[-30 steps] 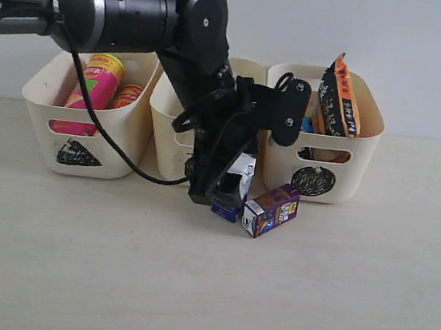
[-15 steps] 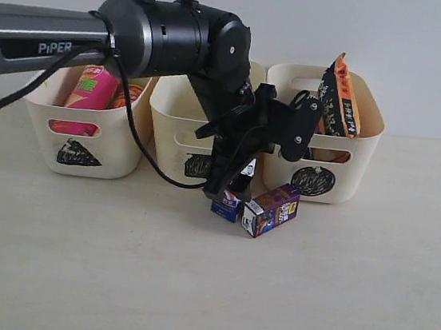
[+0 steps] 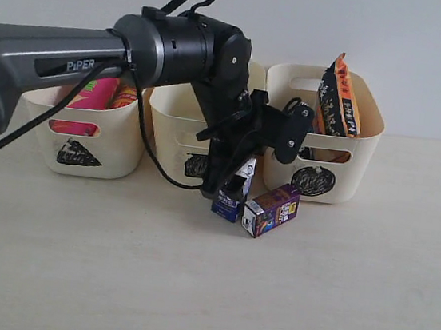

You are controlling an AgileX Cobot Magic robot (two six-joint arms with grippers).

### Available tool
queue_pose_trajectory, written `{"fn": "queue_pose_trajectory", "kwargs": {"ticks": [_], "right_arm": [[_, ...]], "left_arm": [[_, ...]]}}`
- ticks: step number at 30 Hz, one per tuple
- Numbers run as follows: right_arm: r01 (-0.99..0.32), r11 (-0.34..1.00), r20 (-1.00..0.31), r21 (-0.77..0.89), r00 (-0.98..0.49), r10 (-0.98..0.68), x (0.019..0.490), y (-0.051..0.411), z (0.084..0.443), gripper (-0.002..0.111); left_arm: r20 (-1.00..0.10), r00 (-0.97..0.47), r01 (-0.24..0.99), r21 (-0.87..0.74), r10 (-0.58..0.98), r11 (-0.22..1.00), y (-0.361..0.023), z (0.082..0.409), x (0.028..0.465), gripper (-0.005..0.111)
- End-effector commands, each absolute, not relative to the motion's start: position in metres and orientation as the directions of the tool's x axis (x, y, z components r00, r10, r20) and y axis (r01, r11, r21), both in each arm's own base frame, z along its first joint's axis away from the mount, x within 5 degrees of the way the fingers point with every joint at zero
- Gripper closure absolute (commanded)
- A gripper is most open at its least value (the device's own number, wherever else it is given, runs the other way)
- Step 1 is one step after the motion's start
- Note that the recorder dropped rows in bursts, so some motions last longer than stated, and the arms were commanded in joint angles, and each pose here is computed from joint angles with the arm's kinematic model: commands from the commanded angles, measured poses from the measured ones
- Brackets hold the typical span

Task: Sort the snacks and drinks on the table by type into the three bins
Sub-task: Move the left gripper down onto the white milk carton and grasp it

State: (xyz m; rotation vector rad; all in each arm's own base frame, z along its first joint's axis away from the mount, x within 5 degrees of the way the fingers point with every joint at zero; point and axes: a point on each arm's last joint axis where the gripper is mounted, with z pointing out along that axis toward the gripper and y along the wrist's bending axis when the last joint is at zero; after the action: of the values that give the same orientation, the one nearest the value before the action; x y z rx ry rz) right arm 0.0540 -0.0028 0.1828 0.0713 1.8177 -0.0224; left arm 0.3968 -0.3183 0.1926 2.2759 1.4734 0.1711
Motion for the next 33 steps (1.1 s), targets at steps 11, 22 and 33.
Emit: {"fn": "queue_pose_trajectory", "kwargs": {"ticks": [11,22,33], "right_arm": [[0.06,0.998,-0.972,0.018,-0.231,0.032,0.054,-0.003,0.184,0.108],[0.06,0.998,-0.972,0.018,-0.231,0.032,0.054,-0.003,0.184,0.108],[0.06,0.998,-0.972,0.018,-0.231,0.032,0.054,-0.003,0.184,0.108]], "left_arm": [[-0.112,0.418,0.838,0.432,0.902,-0.334,-0.316,0.186,0.405,0.035],[-0.087,0.4,0.859,0.382,0.913,-0.34,-0.316,0.161,0.407,0.041],[-0.082,0.396,0.863,0.373,0.914,-0.341,-0.315,0.161,0.407,0.097]]}}
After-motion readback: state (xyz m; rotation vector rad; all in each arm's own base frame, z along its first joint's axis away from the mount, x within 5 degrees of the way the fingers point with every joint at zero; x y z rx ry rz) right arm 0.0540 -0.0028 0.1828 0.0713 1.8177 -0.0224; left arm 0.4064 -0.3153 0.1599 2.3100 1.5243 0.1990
